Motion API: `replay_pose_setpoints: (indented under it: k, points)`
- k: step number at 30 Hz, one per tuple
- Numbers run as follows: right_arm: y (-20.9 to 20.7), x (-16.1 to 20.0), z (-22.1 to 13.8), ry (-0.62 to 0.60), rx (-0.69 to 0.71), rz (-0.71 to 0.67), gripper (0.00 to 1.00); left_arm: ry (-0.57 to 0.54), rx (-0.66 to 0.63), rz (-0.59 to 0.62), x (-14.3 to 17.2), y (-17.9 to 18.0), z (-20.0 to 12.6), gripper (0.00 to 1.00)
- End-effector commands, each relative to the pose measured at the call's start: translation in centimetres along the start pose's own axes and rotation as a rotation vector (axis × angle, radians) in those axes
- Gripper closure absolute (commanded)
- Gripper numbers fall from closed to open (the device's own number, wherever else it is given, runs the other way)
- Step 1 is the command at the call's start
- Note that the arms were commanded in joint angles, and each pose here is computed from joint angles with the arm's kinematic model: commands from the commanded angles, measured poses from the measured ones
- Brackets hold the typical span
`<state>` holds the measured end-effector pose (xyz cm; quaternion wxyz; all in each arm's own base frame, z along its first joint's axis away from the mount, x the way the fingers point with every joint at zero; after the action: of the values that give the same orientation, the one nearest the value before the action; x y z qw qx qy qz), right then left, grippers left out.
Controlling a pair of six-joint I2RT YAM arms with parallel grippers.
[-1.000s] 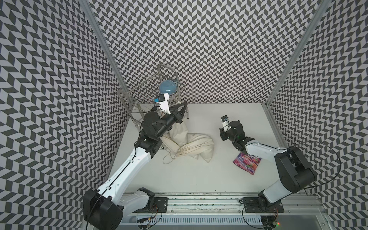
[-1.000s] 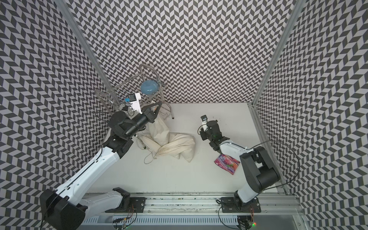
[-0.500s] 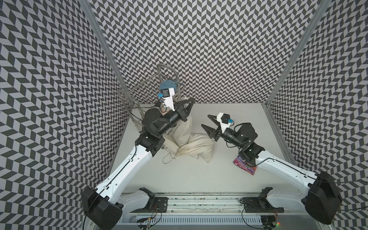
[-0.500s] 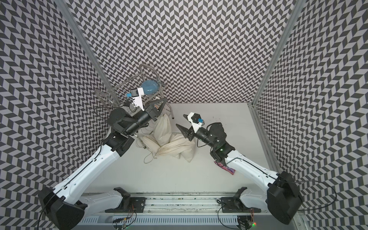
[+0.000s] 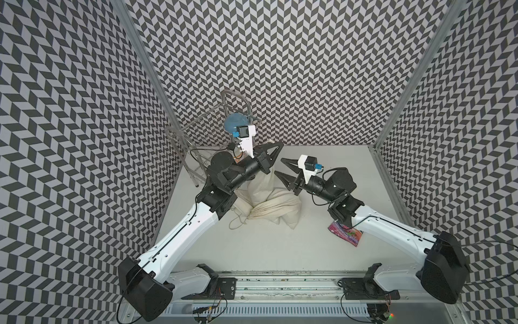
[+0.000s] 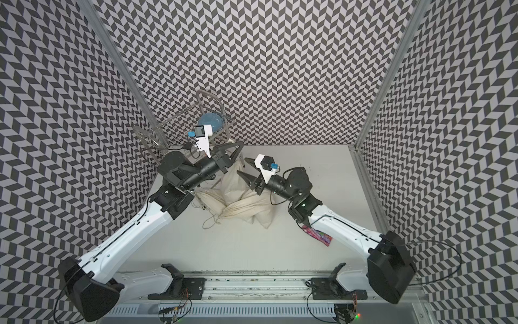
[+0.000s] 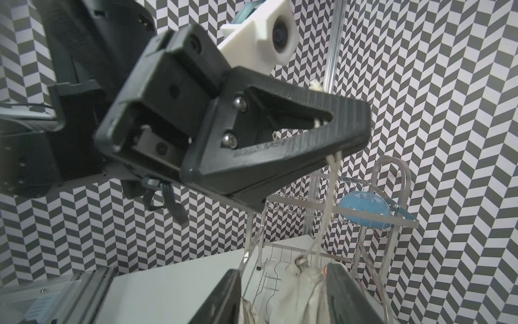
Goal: Close the soil bag
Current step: Pick up the soil bag from the center of the board.
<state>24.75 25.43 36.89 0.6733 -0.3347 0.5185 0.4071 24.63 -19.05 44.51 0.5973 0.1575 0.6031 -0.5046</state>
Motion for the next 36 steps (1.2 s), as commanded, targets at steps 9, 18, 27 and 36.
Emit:
replay_pose_setpoints:
  k: [9, 18, 27, 36]
  points:
    - [-2.2, 2.1, 4.3, 0.042, 0.058, 0.039, 0.85, -0.08, 0.078, 0.045, -2.2, -2.5, -1.2, 1.0]
    - [-4.7, 8.8, 4.5, 0.2, 0.186, 0.135, 0.91, -0.155, 0.133, 0.059, -4.3, -4.4, -2.7, 1.0]
    - [-13.8, 14.9, 2.0, 0.487, 0.679, 0.128, 0.93, -0.265, 0.201, 0.206, -11.6, -9.0, -3.3, 1.0]
    - [-23.2, 11.2, -4.5, 0.461, 0.999, 0.18, 0.9, -0.326, 0.199, 0.271, -14.9, -9.7, -4.3, 1.0]
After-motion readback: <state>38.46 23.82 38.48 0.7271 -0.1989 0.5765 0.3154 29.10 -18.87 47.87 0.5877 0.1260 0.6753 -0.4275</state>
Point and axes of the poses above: each gripper's point midway between its finger pads, its own z axis out along the fingers, its own y axis along the line the jaws close on, x = y × z, the point moved 10 cm from there along -z, back along the fingers, and after that the axes turned 5 degrees about z, right-handed, at the moved point
